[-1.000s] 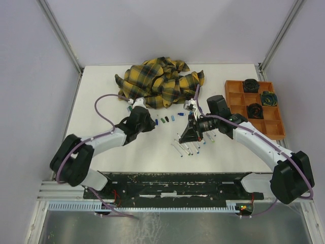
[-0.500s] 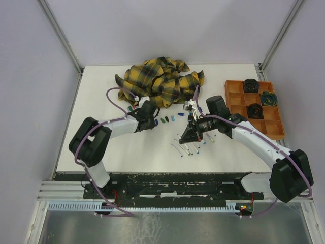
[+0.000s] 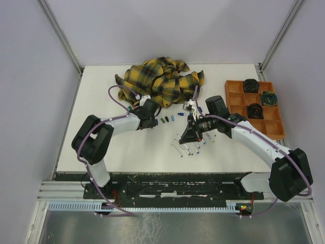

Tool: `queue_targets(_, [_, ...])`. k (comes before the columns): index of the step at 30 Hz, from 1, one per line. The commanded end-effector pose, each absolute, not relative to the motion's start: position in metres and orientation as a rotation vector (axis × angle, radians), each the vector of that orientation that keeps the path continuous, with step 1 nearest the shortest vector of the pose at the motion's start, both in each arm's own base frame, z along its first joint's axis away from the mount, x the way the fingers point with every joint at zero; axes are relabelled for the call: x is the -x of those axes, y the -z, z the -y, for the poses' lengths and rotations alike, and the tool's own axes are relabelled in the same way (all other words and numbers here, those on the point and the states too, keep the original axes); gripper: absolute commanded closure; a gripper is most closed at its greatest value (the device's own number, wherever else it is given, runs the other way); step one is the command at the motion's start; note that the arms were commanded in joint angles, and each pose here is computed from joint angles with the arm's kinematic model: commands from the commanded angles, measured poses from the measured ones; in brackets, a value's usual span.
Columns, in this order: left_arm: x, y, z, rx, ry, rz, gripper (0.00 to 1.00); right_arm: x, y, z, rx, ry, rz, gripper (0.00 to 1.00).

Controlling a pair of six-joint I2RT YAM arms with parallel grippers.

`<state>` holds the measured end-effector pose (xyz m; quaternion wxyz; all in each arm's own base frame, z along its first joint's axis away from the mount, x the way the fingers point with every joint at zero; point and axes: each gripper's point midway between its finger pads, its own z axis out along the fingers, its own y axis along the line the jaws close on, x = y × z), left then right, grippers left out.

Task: Open the pen caps
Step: Place the pen cap at the center of the board.

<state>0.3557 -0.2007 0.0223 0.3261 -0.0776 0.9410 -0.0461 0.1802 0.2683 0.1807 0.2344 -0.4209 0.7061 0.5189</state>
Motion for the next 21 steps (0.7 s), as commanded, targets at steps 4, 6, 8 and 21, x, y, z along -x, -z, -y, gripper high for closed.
queue_targets(4, [-0.37, -0.039, 0.2, 0.172, 0.095, -2.417, 0.63, -0.186, -0.19, -0.274, 1.19, -1.39, -1.885, 0.98])
queue_targets(6, [-0.37, -0.044, 0.2, 0.173, 0.106, -2.409, 0.62, -0.186, -0.189, -0.274, 1.191, -1.384, -1.888, 0.98])
queue_targets(8, [-0.369, -0.051, 0.201, 0.182, 0.124, -2.395, 0.62, -0.186, -0.188, -0.274, 1.195, -1.374, -1.889, 0.98])
queue_targets(21, [-0.338, -0.148, 0.185, 0.205, 0.381, -2.084, 0.58, -0.2, -0.129, -0.29, 1.146, -0.988, -2.127, 0.97])
